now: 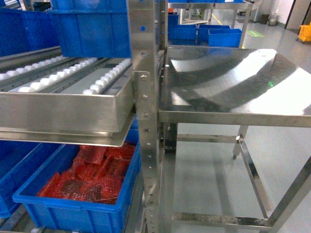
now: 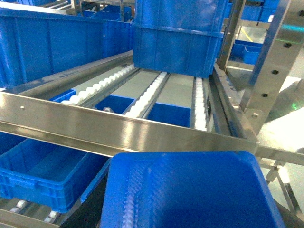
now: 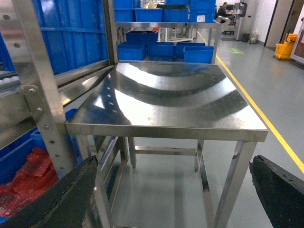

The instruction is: Pick blue part to blue bin on bottom shelf

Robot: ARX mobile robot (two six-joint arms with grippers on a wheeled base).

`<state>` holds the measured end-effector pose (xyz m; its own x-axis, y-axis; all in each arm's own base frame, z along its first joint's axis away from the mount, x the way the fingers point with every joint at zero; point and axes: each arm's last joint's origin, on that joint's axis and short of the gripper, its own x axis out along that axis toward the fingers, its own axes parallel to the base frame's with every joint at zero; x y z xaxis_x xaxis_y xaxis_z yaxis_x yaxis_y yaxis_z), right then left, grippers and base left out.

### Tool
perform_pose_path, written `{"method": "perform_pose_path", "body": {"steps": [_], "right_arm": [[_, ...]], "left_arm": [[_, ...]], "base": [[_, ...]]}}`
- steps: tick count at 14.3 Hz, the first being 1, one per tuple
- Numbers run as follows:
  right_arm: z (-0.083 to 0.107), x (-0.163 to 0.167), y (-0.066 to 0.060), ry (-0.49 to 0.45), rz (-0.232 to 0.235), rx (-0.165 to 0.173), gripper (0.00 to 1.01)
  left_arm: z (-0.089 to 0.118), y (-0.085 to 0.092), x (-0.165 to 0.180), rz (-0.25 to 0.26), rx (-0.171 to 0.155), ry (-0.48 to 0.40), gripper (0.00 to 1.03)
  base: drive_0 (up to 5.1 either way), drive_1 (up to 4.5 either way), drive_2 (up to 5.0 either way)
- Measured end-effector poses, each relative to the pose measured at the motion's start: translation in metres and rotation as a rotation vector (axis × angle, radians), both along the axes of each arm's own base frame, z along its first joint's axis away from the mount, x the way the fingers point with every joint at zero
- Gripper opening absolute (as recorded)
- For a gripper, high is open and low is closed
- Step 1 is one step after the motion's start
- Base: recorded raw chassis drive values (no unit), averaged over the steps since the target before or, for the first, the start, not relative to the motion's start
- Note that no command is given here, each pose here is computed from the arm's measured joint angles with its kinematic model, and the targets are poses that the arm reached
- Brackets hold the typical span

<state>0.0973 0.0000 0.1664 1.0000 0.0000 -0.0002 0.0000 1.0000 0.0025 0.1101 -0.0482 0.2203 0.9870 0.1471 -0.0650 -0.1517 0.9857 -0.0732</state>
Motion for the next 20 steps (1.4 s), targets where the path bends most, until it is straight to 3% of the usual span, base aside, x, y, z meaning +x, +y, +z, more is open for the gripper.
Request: {"method": "perform_pose_path", "body": {"steps": [8,20], "right_arm": [[0.0001,0.0000,0.0000,-0.001,0.000,0.000,0.98],[0.0001,0.0000,0.0000,-0.001,0.000,0.000,0.98]], "left_arm": [[-0.0002,0.0000,0.0000,0.000,0.001,0.002,0.43],[0.0003,0.0000,0.0000,0.000,-0.002,-0.003,0.43]], "base": [[-5.0,2.42,2.4],[-4.8,3.57,1.4]]}}
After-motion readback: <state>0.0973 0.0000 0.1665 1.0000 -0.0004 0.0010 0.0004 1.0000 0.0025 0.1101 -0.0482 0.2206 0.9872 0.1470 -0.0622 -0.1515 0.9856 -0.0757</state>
